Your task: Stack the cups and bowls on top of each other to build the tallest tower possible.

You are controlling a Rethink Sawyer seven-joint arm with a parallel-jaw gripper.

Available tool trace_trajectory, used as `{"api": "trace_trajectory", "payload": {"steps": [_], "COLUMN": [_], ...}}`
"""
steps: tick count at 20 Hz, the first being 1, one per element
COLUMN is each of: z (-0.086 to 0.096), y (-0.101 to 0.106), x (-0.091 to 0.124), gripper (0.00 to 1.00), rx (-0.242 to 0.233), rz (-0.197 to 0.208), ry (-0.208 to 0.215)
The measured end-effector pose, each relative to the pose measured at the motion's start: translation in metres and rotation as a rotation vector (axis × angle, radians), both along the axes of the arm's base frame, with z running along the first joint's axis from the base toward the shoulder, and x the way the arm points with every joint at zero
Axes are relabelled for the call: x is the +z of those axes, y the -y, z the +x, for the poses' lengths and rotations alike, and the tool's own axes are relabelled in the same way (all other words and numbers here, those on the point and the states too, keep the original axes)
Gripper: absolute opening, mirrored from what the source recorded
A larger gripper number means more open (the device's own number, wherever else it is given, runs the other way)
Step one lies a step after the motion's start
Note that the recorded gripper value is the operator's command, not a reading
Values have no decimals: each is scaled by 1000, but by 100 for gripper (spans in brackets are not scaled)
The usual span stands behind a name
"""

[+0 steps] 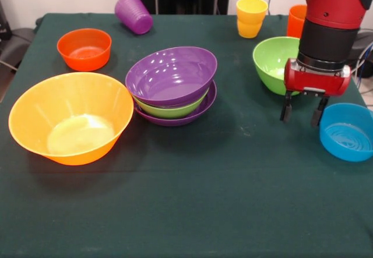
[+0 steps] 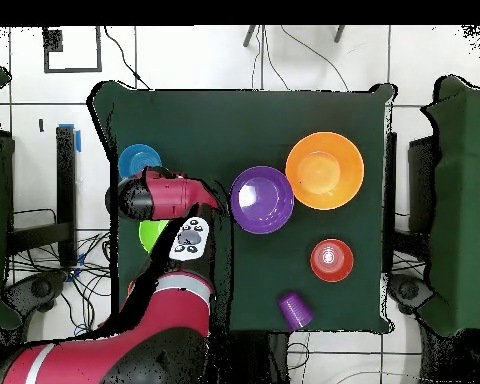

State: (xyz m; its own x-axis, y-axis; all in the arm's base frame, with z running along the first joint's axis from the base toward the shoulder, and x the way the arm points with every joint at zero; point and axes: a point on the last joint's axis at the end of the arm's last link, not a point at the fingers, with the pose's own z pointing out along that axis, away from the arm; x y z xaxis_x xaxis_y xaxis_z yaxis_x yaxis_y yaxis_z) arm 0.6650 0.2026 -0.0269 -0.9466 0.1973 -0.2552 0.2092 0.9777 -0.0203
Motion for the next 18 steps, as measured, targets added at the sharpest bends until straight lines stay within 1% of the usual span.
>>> {"api": "trace_trajectory", "payload": {"steps": [5, 11, 12, 15, 18], "z": [2, 10, 14, 18, 27], "y": [4, 14, 16, 17, 16], "x": [1, 12, 19, 27, 46], "gripper": [100, 100, 100, 100, 100], "rx": [-8, -25, -29, -31, -31], "rz": [3, 8, 10, 11, 16], "ry": [2, 17, 26, 39, 66]}}
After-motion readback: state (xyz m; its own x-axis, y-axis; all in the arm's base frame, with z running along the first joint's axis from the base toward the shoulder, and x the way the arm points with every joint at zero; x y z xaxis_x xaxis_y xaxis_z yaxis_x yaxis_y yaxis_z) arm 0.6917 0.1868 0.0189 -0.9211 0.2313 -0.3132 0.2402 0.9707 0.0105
